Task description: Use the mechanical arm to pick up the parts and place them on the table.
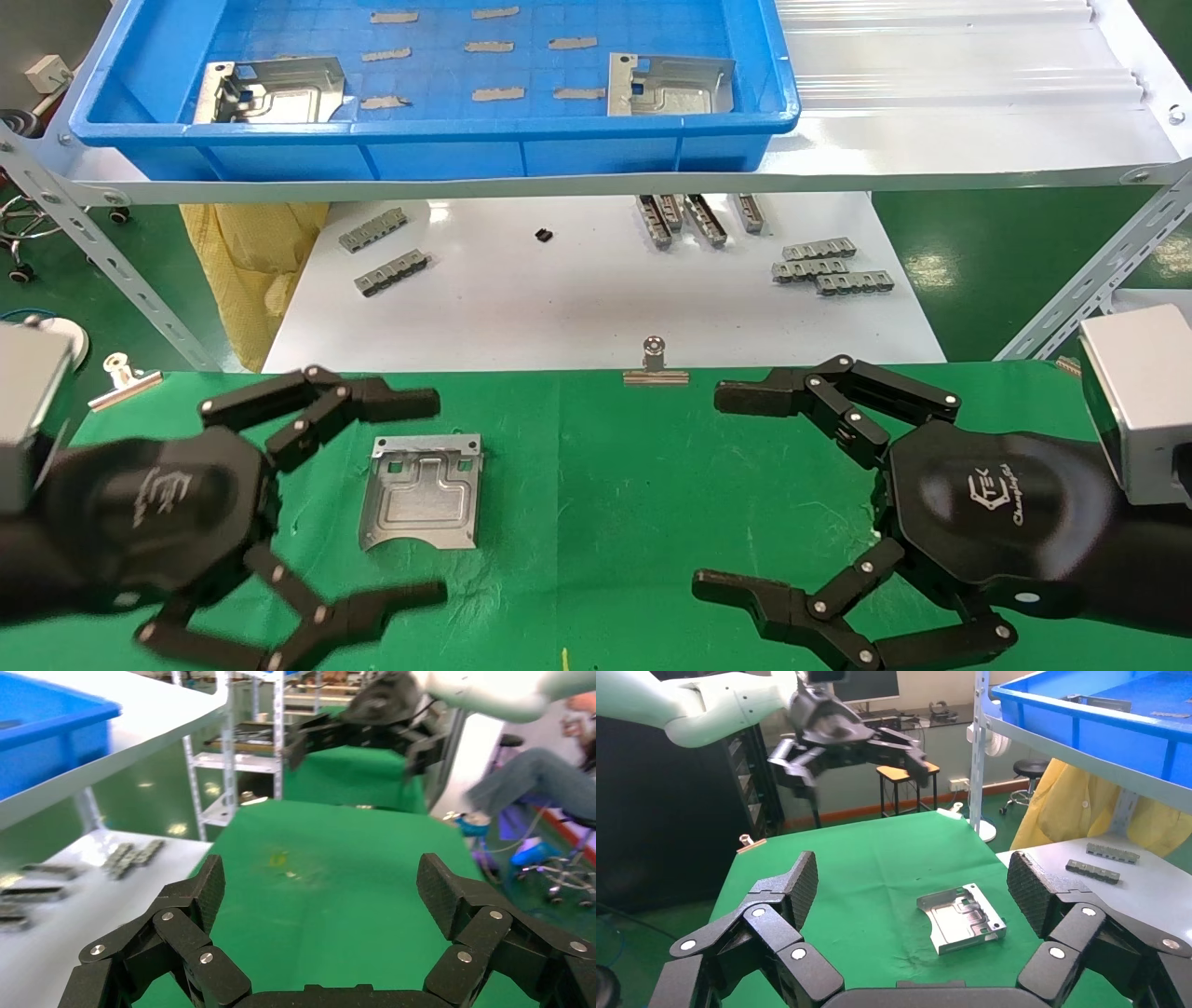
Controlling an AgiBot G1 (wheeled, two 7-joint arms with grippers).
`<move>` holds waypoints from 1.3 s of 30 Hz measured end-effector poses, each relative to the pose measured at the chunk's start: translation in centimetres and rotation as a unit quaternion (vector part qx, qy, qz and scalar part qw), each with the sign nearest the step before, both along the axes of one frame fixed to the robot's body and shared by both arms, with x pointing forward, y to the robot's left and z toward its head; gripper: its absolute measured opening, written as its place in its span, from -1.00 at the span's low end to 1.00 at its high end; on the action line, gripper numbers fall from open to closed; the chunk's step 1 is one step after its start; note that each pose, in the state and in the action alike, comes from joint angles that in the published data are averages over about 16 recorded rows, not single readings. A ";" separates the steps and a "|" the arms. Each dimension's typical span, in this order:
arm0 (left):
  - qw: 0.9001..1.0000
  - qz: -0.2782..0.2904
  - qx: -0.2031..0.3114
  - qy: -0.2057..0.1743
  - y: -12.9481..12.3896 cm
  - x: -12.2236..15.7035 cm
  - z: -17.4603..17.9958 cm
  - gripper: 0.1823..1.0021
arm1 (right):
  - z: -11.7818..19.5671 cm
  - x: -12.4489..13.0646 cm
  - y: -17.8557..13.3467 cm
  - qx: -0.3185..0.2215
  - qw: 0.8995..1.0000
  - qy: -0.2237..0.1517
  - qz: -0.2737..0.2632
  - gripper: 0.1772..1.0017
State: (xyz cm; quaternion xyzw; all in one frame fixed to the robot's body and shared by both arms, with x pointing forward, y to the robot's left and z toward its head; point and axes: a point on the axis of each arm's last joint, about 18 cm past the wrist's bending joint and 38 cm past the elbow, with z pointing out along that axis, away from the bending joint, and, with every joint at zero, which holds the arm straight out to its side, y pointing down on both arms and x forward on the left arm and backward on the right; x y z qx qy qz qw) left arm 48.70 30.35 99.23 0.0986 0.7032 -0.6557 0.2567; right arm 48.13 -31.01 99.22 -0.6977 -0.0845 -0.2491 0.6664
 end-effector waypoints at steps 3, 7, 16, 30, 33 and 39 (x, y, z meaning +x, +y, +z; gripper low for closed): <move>1.000 -0.009 0.002 0.003 -0.3 -0.9 0.0 1.00 | 0.0 0.0 0.0 0.000 1.000 0.000 0.000 1.00; 1.000 -0.017 0.003 0.006 -0.5 -1.6 0.0 1.00 | 0.0 0.0 0.0 0.000 1.000 0.000 0.000 1.00; 1.000 -0.017 0.003 0.007 -0.6 -1.7 0.0 1.00 | 0.0 0.0 0.0 0.000 1.000 0.000 0.000 1.00; 1.000 -0.012 0.001 0.007 -0.4 -1.3 0.0 1.00 | 0.0 0.0 0.0 0.000 1.000 0.000 0.000 1.00; 1.000 -0.012 0.001 0.007 -0.4 -1.3 0.0 1.00 | 0.0 0.0 0.0 0.000 1.000 0.000 0.000 1.00; 1.000 -0.011 0.001 0.007 -0.4 -1.2 0.0 1.00 | 0.0 0.0 0.0 0.000 1.000 0.000 0.000 1.00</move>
